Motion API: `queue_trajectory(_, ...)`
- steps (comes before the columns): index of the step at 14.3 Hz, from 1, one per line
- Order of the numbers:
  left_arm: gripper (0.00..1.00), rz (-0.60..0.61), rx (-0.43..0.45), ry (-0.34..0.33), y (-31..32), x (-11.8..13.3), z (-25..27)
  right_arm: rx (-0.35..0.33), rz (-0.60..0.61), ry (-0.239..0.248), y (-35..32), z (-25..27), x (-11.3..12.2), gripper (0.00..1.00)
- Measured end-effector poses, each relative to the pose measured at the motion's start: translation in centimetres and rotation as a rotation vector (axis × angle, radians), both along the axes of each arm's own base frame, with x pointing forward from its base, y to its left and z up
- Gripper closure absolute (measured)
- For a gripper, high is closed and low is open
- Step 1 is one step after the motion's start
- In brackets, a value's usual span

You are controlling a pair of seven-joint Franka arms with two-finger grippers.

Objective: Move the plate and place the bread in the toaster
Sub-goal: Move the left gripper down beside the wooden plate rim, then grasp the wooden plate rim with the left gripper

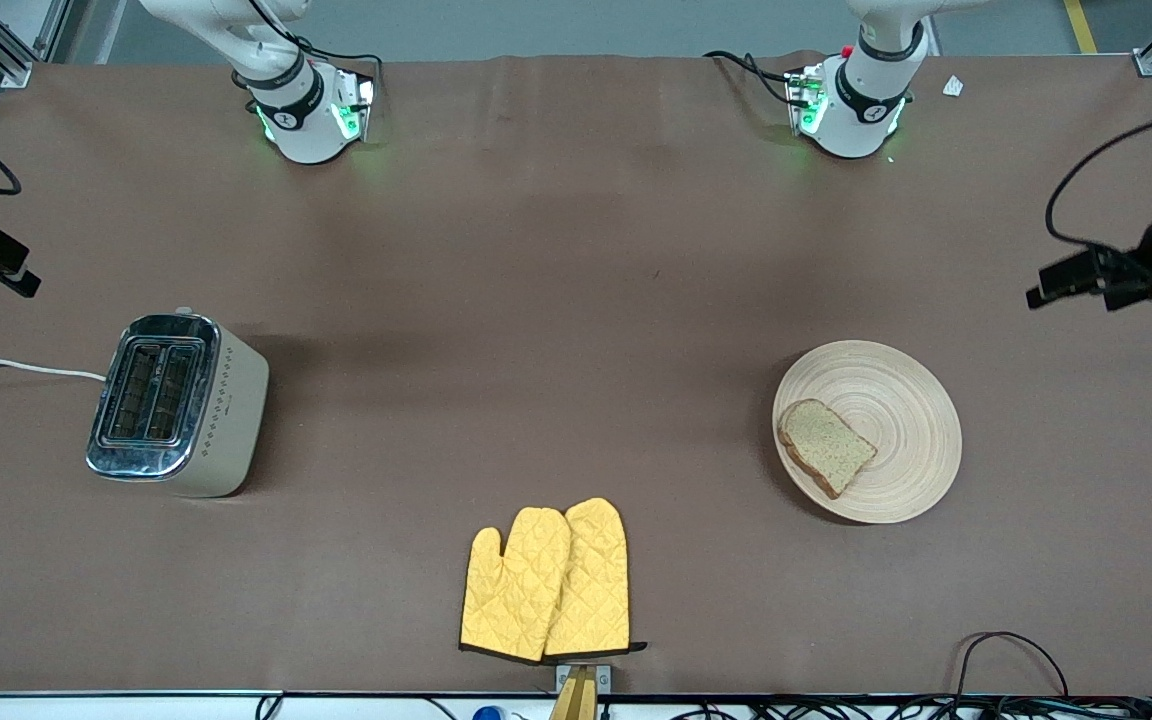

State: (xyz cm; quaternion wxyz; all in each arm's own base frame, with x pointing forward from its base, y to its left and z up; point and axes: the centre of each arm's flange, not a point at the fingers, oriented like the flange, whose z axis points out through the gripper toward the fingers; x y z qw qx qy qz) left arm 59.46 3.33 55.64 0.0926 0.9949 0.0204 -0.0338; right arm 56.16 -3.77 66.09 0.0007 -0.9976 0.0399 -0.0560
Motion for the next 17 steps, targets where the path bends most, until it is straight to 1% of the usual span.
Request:
queue_trajectory(4, 0.00, 0.051, -0.130, 0.028, 5.5, 3.6, -8.8, 0.000, 0.000, 0.000, 0.0, 0.0, 0.0, 0.00)
queue_trajectory(7, 0.00, 0.042, -0.250, 0.020, 9.7, 5.0, -16.0, 0.000, 0.000, 0.000, 0.0, 0.0, 0.0, 0.00)
queue_trajectory(9, 0.00, 0.042, -0.345, 0.002, 12.4, 5.4, -21.1, 0.000, 0.000, 0.000, 0.0, 0.0, 0.0, 0.00)
queue_trajectory(12, 0.02, 0.029, -0.485, -0.009, 14.8, 5.1, -28.6, 0.000, 0.000, 0.001, 0.0, 0.0, 0.0, 0.00)
queue_trajectory(13, 0.04, 0.020, -0.516, -0.016, 15.2, 5.0, -30.6, 0.000, 0.000, 0.001, 0.0, 0.0, 0.0, 0.00)
queue_trajectory(14, 0.04, 0.009, -0.537, -0.021, 15.5, 4.9, -32.2, 0.000, 0.000, 0.001, 0.0, 0.0, 0.0, 0.00)
queue_trajectory(16, 0.18, 0.005, -0.576, -0.029, 15.6, 4.8, -34.3, 0.000, 0.000, 0.001, 0.0, 0.0, 0.0, 0.00)
queue_trajectory(17, 0.18, 0.008, -0.596, -0.034, 15.5, 4.9, -35.0, 0.000, 0.000, 0.001, 0.0, 0.0, 0.0, 0.00)
